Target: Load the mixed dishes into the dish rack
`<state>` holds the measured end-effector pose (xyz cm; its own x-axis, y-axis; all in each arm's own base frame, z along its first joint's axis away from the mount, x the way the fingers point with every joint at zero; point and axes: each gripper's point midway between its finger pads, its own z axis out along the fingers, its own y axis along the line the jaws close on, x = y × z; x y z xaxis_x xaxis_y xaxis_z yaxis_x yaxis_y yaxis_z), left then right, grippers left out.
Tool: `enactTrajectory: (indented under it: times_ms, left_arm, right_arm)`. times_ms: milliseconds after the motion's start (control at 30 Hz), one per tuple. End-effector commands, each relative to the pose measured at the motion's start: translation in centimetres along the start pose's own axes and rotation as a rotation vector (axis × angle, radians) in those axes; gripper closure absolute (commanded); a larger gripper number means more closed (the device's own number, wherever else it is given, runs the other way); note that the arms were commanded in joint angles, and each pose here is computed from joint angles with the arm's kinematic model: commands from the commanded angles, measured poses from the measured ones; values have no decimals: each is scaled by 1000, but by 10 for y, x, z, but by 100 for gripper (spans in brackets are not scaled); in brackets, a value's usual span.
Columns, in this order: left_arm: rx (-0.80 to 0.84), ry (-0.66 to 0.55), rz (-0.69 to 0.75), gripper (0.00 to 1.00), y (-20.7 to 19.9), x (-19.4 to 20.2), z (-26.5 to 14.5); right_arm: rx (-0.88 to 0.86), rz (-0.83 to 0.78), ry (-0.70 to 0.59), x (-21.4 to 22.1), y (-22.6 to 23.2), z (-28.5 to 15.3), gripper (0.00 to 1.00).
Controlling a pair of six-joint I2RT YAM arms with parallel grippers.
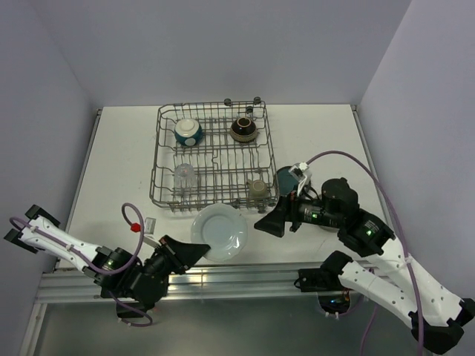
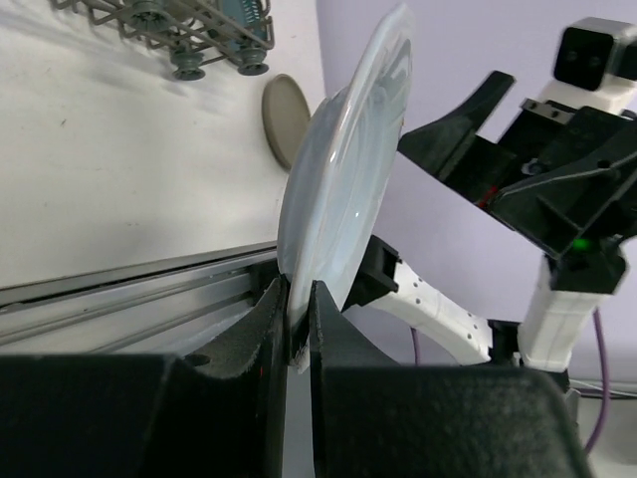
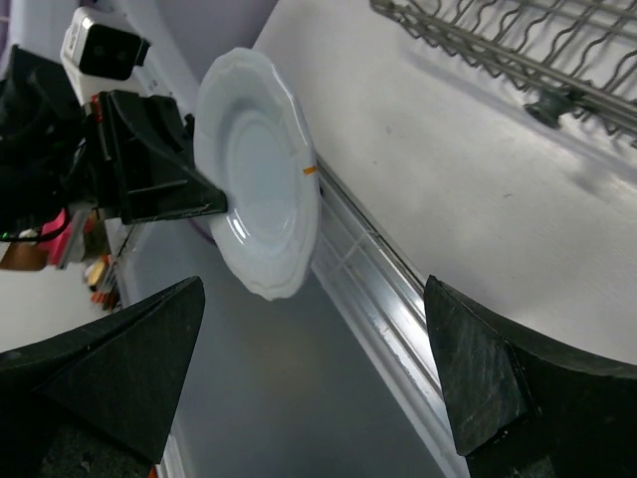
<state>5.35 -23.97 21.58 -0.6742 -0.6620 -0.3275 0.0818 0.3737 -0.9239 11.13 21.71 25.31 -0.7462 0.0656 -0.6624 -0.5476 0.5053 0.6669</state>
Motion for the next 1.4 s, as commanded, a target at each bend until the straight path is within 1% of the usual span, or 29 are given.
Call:
enactTrajectory:
  times_ms: [0, 33, 67, 200, 300, 400, 467, 533, 600, 633, 667, 700, 733, 767, 800, 833, 867, 933, 967, 1000, 1067, 1133, 1167, 1200, 1233, 1267, 1300, 1333, 1367]
  left_arm:
    - [98, -52, -109, 100, -24, -16, -2]
    - [108, -48, -131, 100, -25, -19, -4]
    - [111, -45, -143, 100, -26, -20, -4]
    - [130, -36, -149, 100, -31, -22, -6]
    - [138, -37, -132, 100, -36, -22, -7]
    - [152, -36, -130, 100, -43, -23, -8]
    - [163, -33, -128, 100, -46, -24, -9]
    - [162, -34, -130, 100, -46, -25, -9]
    - [134, -41, -121, 100, -38, -28, -9]
    - [125, -45, -196, 99, -42, -34, -10]
    - [103, -56, -208, 66, -38, -37, -10]
    - [33, -85, -83, 40, -7, -44, -7]
    - [5, -91, -105, 23, -7, -53, -10]
    - [-30, -106, -199, 1, -2, -55, -9]
    - [-90, -146, -62, 1, 22, -70, -11]
    - [-104, -154, -89, 1, 13, -76, -14]
    - [-112, -171, 11, 1, 9, -77, -12]
    - [-156, -238, 17, 1, 3, -92, -9]
    - [-185, -249, 71, 1, 4, -94, -7]
    - [-198, -271, 97, 1, 2, -98, -5]
    - [-213, -311, 165, 1, -10, -108, -3]
    - [-218, -339, 183, 1, -22, -116, -3]
    - [-231, -347, 232, 1, -23, -117, -1]
    - [-231, -366, 239, 1, -30, -122, -1]
    - [-242, -374, 287, 1, -31, -125, -1]
    - [-249, -382, 312, 1, -34, -125, 1]
    - [-241, -398, 329, 1, -41, -129, 1]
    - [-254, -401, 424, 1, -42, -131, 1]
    - [-241, -402, 430, 1, -50, -127, 5]
  right_arm:
    - [-199, -27, 3, -7, 31, 11, 2]
    - [-223, -18, 22, -2, 32, 13, 3]
    - [-249, -16, 6, -7, 37, 14, 4]
    - [-227, 0, 38, -4, 32, 28, 7]
    - [-264, -16, 54, -4, 45, 36, 9]
    - [-268, -27, 78, -3, 57, 49, 15]
    - [-242, -29, 87, -6, 60, 63, 22]
    - [-242, -38, 109, -3, 69, 75, 52]
    - [-230, -40, 88, -12, 78, 80, 99]
    - [-208, -34, 73, -19, 80, 87, 100]
    - [-189, -31, 62, -24, 80, 90, 100]
    - [-148, -24, 62, -26, 75, 92, 100]
    - [-101, -15, 62, -28, 69, 99, 100]
    - [-29, -11, 24, -41, 62, 101, 100]
    - [8, -10, 7, -48, 59, 102, 100]
    - [54, -8, 12, -49, 52, 109, 100]
    - [71, -11, -23, -65, 56, 108, 100]
    - [199, -10, -40, -74, 36, 116, 100]
    - [203, -14, -71, -90, 43, 116, 100]
    - [276, -22, -99, -99, 33, 116, 100]
    - [331, -22, -137, -120, 30, 124, 100]
    - [442, -21, -124, -126, 7, 138, 100]
    - [451, -21, -157, -145, 14, 139, 100]
    - [530, -20, -111, -140, -7, 154, 100]
    - [549, -20, -163, -164, -2, 153, 100]
    - [608, -21, -135, -163, -13, 155, 100]
    - [670, -21, -105, -161, -32, 173, 100]
    - [679, -22, -162, -186, -24, 173, 100]
    - [728, -31, -130, -185, -34, 175, 100]
